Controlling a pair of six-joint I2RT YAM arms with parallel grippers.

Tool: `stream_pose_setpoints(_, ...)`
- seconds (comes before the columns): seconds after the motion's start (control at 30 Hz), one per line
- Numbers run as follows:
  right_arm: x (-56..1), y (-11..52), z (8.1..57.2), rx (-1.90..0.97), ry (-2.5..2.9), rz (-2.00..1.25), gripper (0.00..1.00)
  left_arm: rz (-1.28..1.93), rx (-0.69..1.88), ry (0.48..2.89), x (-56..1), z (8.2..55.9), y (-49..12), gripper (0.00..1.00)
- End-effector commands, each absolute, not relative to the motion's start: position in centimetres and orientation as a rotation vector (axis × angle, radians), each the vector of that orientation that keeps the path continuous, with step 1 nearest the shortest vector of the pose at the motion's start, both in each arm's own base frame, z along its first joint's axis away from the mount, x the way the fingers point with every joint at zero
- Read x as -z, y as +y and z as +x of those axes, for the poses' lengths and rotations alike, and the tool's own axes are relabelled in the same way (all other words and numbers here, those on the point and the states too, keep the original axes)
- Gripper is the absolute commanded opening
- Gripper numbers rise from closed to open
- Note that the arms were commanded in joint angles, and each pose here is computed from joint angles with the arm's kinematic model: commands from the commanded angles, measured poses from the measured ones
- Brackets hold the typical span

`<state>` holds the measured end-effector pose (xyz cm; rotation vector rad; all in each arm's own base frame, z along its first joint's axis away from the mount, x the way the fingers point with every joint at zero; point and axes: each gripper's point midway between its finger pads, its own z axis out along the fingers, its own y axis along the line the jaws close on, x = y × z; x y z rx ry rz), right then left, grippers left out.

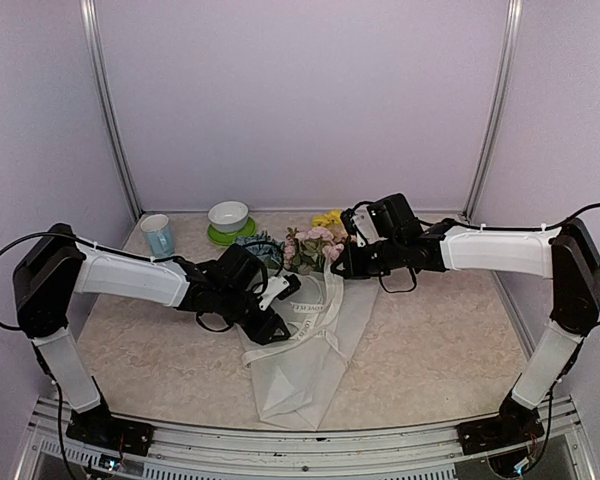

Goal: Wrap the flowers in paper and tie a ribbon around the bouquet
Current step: Cross the ribbon over the folded bouquet.

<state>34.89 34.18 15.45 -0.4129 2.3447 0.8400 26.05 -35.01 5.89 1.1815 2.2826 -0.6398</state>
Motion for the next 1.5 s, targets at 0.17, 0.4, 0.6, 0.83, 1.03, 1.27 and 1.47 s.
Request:
stream_pose_setpoints(0.17, -14.9, 34.1, 34.7, -0.843, 2.363, -0.402, 0.00, 1.170, 0.662, 2.240, -5.6, 27.0, -36.1, 0.12)
stream_pose_setpoints(0.4, -15.4, 34.4, 35.0, -0.863, 2.342, -0.425, 0.00, 1.141, 0.727, 2.066, -11.6, 25.7, -36.3, 0.00)
stream_pose_setpoints(0.6, -14.2, 35.6, 35.8, -0.954, 2.334, -0.446, 0.00, 1.144, 0.812, 1.814, -18.8, 23.2, -36.1, 0.00)
stream_pose_setpoints(0.83, -10.8, 38.7, 34.2, -1.011, 2.412, -0.547, 0.00, 1.068, 0.793, 1.672, -23.7, 23.3, -35.5, 0.00)
stream_pose_setpoints(1.03, -10.5, 39.7, 29.9, -1.178, 2.387, -0.727, 0.00, 0.976, 0.715, 1.699, -23.8, 25.3, -34.0, 0.00)
stream_pose_setpoints(1.27, -9.0, 39.3, 23.1, -1.356, 2.408, -1.049, 0.25, 0.940, 0.681, 1.742, -22.1, 26.2, -33.4, 0.00)
stream_pose_setpoints(1.47, -8.7, 37.0, 22.0, -1.235, 2.491, -1.093, 0.43, 0.917, 0.606, 1.818, -19.5, 27.7, -32.5, 0.00)
